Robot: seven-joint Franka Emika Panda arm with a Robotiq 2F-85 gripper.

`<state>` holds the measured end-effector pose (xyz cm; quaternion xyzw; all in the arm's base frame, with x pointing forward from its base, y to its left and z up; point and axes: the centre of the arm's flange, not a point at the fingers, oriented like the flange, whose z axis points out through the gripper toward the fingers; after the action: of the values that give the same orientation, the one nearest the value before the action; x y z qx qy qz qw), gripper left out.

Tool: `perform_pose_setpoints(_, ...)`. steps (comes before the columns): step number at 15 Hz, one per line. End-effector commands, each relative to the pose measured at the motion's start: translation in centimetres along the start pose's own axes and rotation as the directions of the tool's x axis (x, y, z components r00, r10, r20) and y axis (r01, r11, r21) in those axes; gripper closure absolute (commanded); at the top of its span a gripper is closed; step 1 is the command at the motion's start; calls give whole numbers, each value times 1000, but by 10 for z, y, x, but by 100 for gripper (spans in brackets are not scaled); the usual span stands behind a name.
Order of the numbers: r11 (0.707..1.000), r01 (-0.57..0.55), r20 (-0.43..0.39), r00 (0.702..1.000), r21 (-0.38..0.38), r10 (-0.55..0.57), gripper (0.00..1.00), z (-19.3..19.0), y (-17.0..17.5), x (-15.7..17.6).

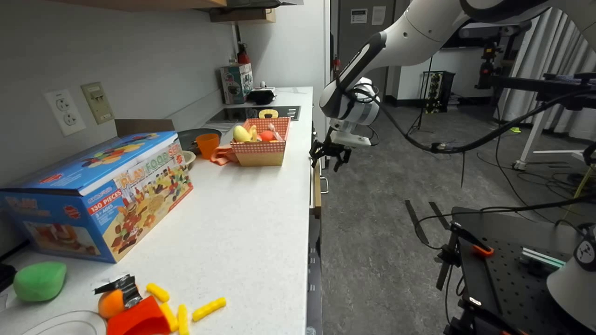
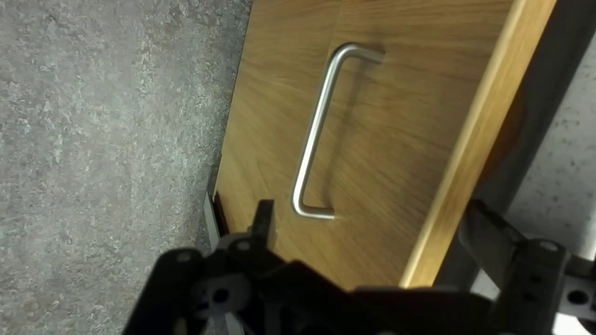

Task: Open the drawer, then remove the pineapple plushie from the drawer

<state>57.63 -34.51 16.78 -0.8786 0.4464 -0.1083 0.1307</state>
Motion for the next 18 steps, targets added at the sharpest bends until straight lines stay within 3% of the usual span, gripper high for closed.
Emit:
perform_pose_setpoints(1, 999, -34, -30, 999, -1, 34, 0, 8, 29, 8)
perform_pose_setpoints(5, 996, -75, -30, 997, -48, 73, 0, 2, 56, 2)
perform_pose_setpoints(11, 969, -101, 44, 993, -225, 113, 0, -22, 90, -25)
perform_pose_setpoints(14, 935, -92, 59, 991, -342, 120, 0, -49, 96, -36)
perform_pose_setpoints(18, 878, -65, 140, 979, -475, 148, 0, -69, 98, -52)
